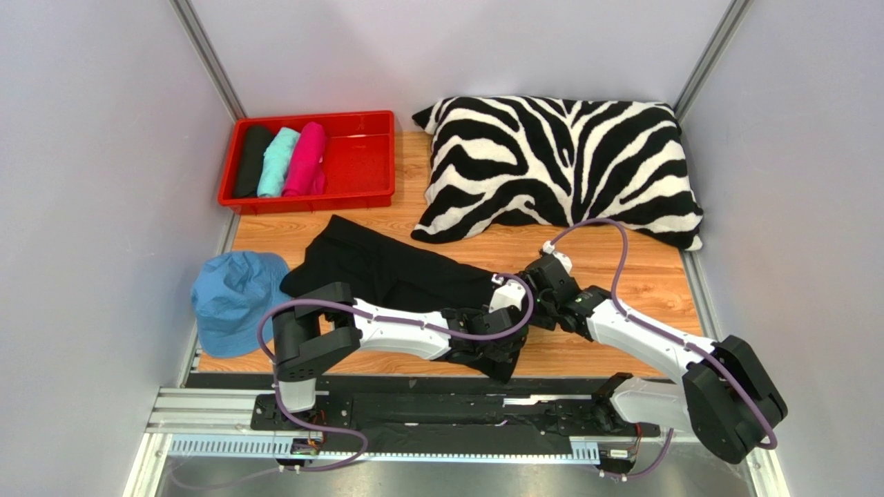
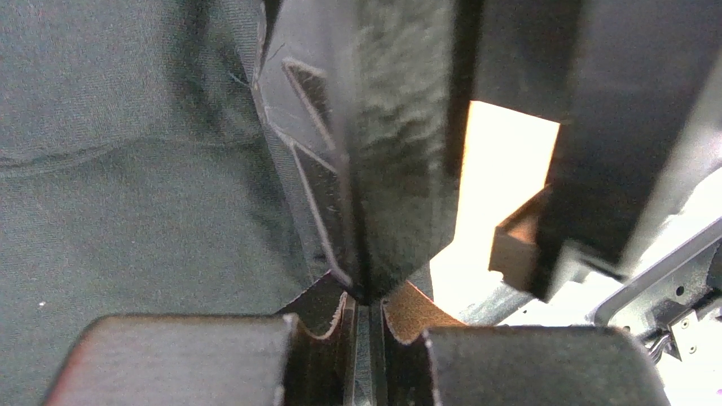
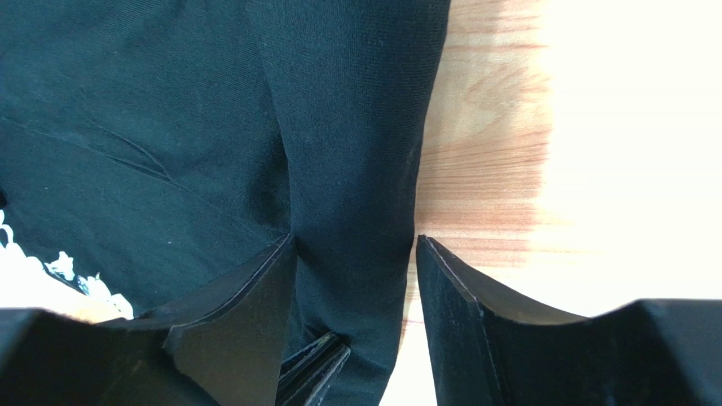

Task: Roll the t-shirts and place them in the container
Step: Roll the T-shirt to the center of the board.

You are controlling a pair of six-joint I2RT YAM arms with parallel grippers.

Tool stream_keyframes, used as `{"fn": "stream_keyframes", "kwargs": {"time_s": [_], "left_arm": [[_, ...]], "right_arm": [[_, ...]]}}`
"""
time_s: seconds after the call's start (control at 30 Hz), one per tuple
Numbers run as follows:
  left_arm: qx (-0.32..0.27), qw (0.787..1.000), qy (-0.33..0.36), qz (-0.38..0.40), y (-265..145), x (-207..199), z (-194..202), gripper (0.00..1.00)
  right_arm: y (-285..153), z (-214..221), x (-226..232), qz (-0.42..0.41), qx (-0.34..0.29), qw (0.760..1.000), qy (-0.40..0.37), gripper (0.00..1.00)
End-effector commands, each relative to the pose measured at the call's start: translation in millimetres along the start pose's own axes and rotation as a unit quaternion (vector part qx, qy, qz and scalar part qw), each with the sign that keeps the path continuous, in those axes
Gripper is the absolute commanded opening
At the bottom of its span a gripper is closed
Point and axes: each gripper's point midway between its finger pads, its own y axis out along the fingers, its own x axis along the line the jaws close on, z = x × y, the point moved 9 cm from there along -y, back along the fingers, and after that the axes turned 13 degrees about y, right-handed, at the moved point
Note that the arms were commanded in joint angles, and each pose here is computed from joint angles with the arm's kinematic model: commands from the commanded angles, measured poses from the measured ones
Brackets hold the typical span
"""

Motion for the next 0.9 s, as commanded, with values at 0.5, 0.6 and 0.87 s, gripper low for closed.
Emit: {"fn": "stream_keyframes", "kwargs": {"time_s": [0.5, 0.6, 0.87], "left_arm": [[0.009, 1.000, 0.004, 0.016, -20, 6, 5, 0.20], [0.004, 1.000, 0.007, 0.025, -30, 8, 2, 0.29], [0.011, 0.999, 0.002, 0.044, -46, 12, 11, 0.36]], "right_arm": [[14, -9, 12, 0.010, -0.013, 1.000, -0.001, 0.55], [17, -9, 11, 0.021, -0.011, 1.000, 0.002, 0.55], [16, -10, 11, 0.032, -0.010, 0.999, 0.002, 0.56]]}}
